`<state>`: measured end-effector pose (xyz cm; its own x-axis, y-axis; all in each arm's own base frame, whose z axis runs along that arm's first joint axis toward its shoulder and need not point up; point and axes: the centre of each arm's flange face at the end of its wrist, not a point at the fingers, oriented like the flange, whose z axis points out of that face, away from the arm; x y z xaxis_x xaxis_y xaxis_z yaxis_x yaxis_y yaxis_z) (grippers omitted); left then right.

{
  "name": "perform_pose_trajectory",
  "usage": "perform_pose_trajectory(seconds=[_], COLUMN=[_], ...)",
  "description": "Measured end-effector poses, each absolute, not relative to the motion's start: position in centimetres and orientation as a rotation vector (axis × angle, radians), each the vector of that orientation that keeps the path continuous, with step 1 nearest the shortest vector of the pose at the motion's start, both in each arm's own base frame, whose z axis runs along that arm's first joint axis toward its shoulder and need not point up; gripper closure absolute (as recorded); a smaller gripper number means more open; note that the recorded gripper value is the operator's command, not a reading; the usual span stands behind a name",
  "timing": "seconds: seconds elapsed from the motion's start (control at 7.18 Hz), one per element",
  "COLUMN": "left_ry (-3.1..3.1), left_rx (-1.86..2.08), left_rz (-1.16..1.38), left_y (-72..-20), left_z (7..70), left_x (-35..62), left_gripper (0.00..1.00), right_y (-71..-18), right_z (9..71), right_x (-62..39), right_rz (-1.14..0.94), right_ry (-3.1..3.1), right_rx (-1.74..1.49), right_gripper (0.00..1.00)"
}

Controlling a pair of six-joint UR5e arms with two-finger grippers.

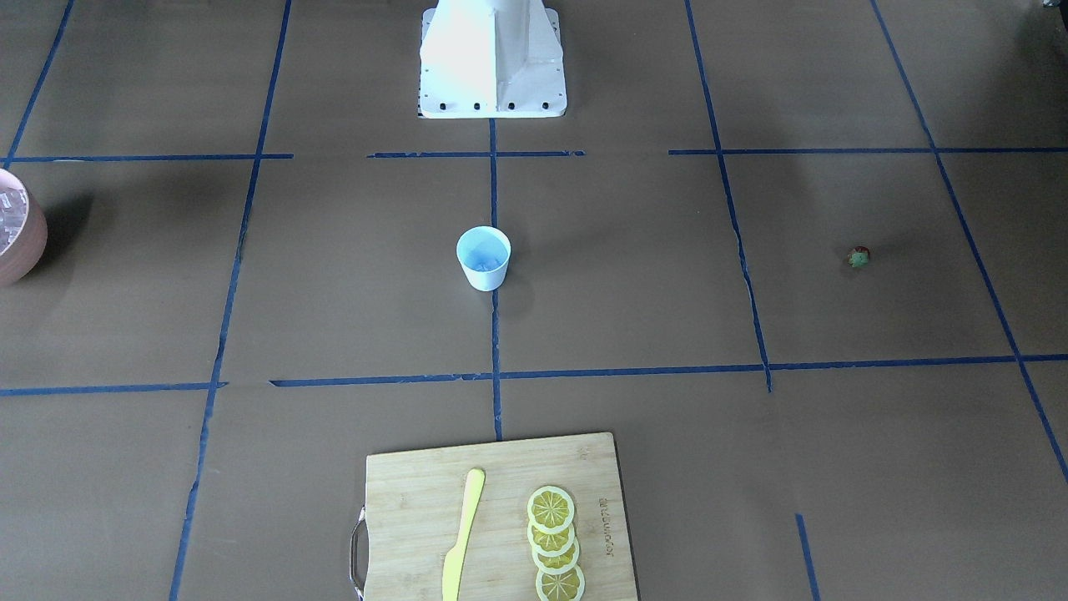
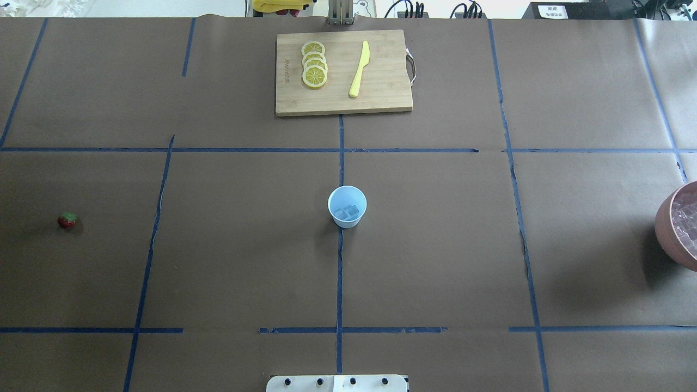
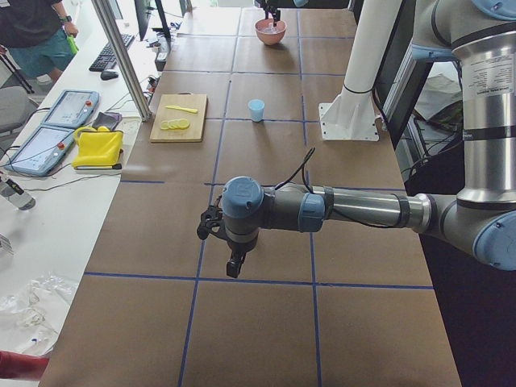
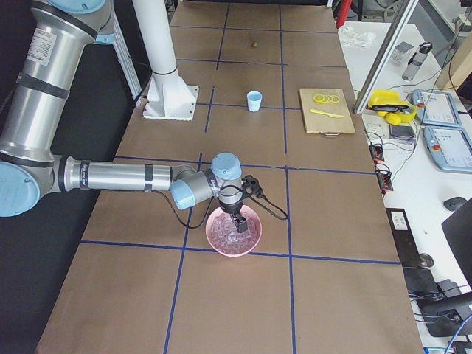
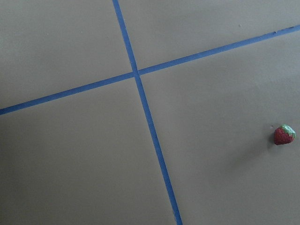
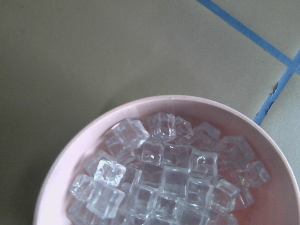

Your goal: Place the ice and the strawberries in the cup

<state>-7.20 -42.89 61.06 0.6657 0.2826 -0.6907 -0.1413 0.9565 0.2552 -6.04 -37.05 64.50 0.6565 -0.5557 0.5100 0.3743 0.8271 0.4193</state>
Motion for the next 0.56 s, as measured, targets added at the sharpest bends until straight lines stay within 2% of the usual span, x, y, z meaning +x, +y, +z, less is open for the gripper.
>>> perform_pose_trajectory(seconds=[0.28, 0.42, 0.56], left_ry=[0.809, 0.809, 0.808], left_rx=[0.187, 0.187, 0.187], left_rz=[0.242, 0.242, 0.242], left_y=[-42.9, -42.9, -42.9], left_z=[61.1, 61.1, 61.1], left_x=[-7.2, -7.2, -7.2], left_gripper=[0.00, 0.00, 0.00], right_y=[-36.9, -36.9, -36.8], right_z=[66.2, 66.9, 67.3], right_x=[-5.5, -5.4, -5.3], right_rz=[-0.579, -0.596, -0.603], right_ry=[-0.652, -0.640, -0.633], right_rx=[0.309, 0.309, 0.306], right_gripper=[0.13, 0.21, 0.48])
